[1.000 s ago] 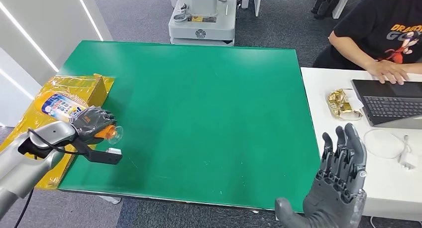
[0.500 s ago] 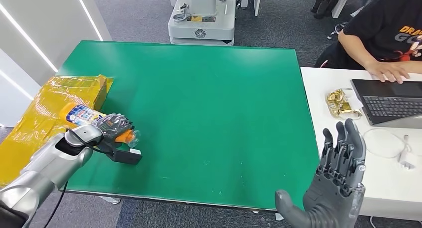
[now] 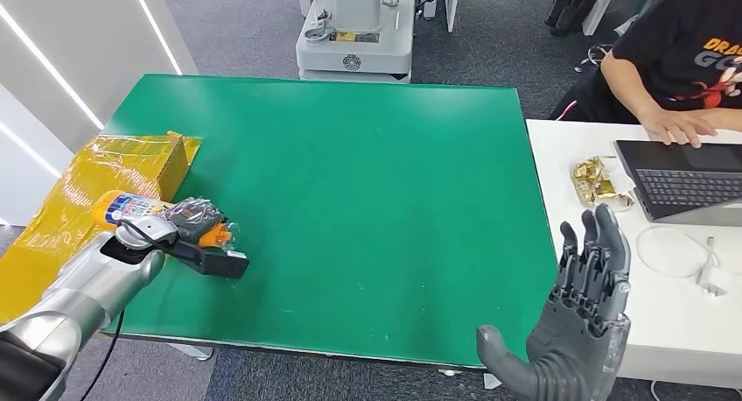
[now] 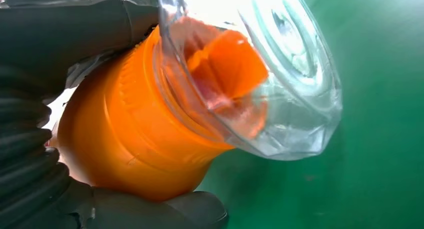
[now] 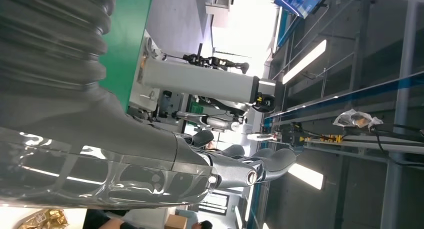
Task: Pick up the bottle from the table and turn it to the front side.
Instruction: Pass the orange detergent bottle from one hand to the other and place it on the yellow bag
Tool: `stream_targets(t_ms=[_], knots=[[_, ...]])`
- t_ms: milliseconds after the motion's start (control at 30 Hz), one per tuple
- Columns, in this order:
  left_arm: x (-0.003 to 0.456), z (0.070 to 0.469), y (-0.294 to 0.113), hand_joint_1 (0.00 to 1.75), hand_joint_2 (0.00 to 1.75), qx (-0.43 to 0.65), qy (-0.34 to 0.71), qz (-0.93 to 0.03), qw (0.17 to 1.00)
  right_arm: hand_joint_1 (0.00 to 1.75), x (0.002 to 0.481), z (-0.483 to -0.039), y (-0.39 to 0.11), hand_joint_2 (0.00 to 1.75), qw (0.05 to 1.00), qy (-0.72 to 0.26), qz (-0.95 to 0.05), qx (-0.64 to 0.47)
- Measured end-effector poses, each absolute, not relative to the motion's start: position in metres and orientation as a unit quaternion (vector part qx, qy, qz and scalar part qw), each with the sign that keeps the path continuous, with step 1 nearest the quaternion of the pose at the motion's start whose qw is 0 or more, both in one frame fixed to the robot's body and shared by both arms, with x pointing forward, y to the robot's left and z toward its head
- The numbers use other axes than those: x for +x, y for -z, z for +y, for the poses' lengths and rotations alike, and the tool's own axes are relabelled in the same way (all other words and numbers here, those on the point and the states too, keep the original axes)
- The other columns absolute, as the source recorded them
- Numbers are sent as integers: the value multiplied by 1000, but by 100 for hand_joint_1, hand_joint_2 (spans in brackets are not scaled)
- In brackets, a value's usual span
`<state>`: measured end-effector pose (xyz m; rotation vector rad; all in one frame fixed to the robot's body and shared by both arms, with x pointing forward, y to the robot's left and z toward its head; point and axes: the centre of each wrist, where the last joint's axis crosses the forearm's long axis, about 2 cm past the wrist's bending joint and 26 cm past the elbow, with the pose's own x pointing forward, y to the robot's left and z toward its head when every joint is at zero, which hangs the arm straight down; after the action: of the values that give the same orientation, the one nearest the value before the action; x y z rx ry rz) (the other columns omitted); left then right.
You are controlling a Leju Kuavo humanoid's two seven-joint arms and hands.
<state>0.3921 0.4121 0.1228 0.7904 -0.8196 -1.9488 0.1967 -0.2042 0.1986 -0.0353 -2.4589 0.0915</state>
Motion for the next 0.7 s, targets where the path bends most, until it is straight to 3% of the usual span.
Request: stream_targets(t_ms=[33,133,167,700], knots=[[392,414,-123,167,175,317,779,-326,431,0,198,-204,-199,175,334,-35,-942,-14],[394,418,-125,36,175,317,777,-321,439,0,199,-203,-198,175,334,-34,-942,-14],[394,419,-125,0,175,317,777,-320,440,0,199,-202,-198,175,335,-34,-942,-15],[392,424,-123,0,175,329,767,-310,455,0,200,-202,-196,175,337,-46,-941,-8]])
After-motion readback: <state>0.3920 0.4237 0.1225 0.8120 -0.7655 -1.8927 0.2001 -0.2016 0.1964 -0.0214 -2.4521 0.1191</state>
